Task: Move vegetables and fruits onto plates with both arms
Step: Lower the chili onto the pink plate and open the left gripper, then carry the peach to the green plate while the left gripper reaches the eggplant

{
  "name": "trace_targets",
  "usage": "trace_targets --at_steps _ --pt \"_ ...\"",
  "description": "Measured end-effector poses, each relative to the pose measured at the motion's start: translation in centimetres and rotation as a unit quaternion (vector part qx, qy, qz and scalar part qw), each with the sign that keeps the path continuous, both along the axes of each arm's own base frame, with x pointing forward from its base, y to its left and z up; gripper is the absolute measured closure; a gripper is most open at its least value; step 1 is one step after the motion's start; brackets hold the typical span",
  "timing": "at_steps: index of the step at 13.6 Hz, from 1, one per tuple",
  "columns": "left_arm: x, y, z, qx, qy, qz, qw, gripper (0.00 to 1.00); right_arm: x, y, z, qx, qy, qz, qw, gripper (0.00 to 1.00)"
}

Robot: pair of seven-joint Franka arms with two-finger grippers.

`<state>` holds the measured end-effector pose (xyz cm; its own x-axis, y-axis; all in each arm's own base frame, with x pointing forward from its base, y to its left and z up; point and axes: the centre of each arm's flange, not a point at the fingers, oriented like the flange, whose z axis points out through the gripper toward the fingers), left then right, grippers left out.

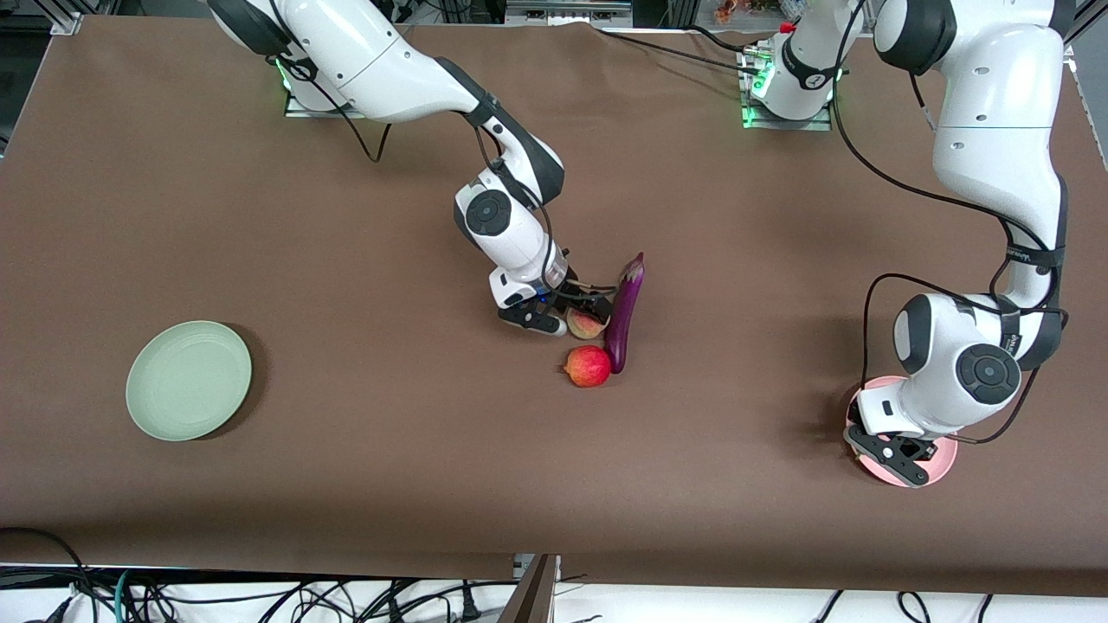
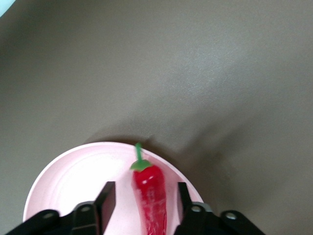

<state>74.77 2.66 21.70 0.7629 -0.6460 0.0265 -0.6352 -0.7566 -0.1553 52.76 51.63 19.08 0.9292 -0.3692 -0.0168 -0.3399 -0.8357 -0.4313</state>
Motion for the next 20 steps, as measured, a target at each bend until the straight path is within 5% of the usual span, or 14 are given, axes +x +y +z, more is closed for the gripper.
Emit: trace_targets --at_steps 4,10,15,18,20 --pt "0.4 -0.4 1.3 -0.004 -0.002 0.0 1.0 0.0 -0.2 0.3 -0.1 0.002 -0.004 0.002 1.0 0.13" --pt "-1.9 -4.9 7.8 -0.077 0.097 0.076 0.989 0.0 1.2 -0.2 1.3 0.004 -0.014 -0.002 1.0 0.16" --pt "-5.6 -12.5 12.2 -0.111 0.168 0.103 0.974 0.0 8.5 -10.2 10.5 -0.069 0.029 0.056 0.996 0.16" --pt "-8.5 -20.6 11.5 -0.127 0.178 0.133 0.967 0.0 14.0 -25.4 13.2 -0.109 0.052 0.153 0.981 0.16" --pt "-10.4 -25.5 10.2 -0.128 0.178 0.16 0.963 0.0 16.9 -37.7 12.7 -0.113 0.045 0.211 0.97 0.16"
